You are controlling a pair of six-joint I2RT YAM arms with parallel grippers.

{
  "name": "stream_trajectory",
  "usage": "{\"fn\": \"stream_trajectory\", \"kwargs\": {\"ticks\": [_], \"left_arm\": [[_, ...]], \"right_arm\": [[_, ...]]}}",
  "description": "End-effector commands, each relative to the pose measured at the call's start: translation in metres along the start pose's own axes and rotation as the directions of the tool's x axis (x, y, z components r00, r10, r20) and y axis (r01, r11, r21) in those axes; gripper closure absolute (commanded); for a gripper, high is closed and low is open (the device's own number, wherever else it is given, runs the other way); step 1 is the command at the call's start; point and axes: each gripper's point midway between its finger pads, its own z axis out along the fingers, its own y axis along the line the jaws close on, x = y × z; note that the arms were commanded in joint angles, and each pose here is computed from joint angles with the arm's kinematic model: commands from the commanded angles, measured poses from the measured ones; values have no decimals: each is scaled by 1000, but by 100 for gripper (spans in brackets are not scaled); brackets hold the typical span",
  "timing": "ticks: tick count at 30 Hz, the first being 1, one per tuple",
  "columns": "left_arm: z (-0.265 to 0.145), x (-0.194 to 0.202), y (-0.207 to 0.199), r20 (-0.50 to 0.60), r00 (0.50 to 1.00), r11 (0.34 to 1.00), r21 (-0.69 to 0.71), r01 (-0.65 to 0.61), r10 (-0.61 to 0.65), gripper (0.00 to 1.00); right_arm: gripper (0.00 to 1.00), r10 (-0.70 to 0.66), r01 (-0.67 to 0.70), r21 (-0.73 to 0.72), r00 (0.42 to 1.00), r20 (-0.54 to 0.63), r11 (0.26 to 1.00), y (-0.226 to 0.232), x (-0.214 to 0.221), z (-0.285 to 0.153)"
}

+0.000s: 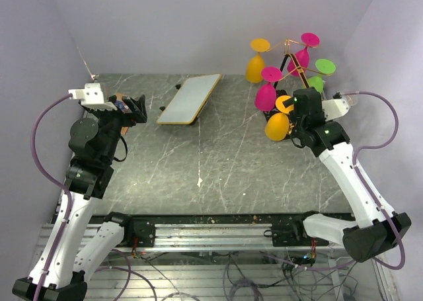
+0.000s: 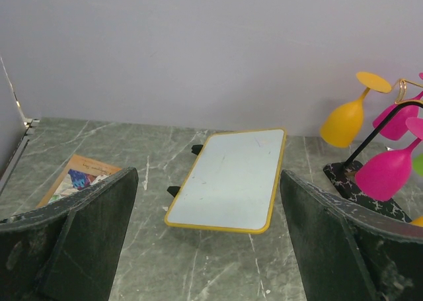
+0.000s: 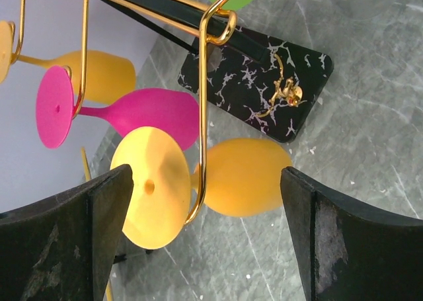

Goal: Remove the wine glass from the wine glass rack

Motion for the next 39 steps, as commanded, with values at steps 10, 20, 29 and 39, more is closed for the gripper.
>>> {"fn": "stream_trajectory", "kwargs": {"ticks": [10, 20, 29, 39], "left_arm": [[-1, -13, -1, 54, 999, 1000, 11, -3, 2, 1], [-1, -13, -4, 54, 999, 1000, 29, -1, -1, 1], [-4, -15, -6, 62, 998, 999, 33, -1, -1, 1], [-4, -14, -9, 60, 998, 999, 42, -3, 0, 1]], "right_arm": [[1, -339, 339, -93, 941, 24, 936, 12, -21, -7], [2, -588, 604, -268, 795, 147, 751, 52, -61, -39], [11, -618, 566, -440, 786, 33, 697, 79, -46, -18], [22, -581, 439, -555, 808, -100, 707, 61, -30, 13]]}}
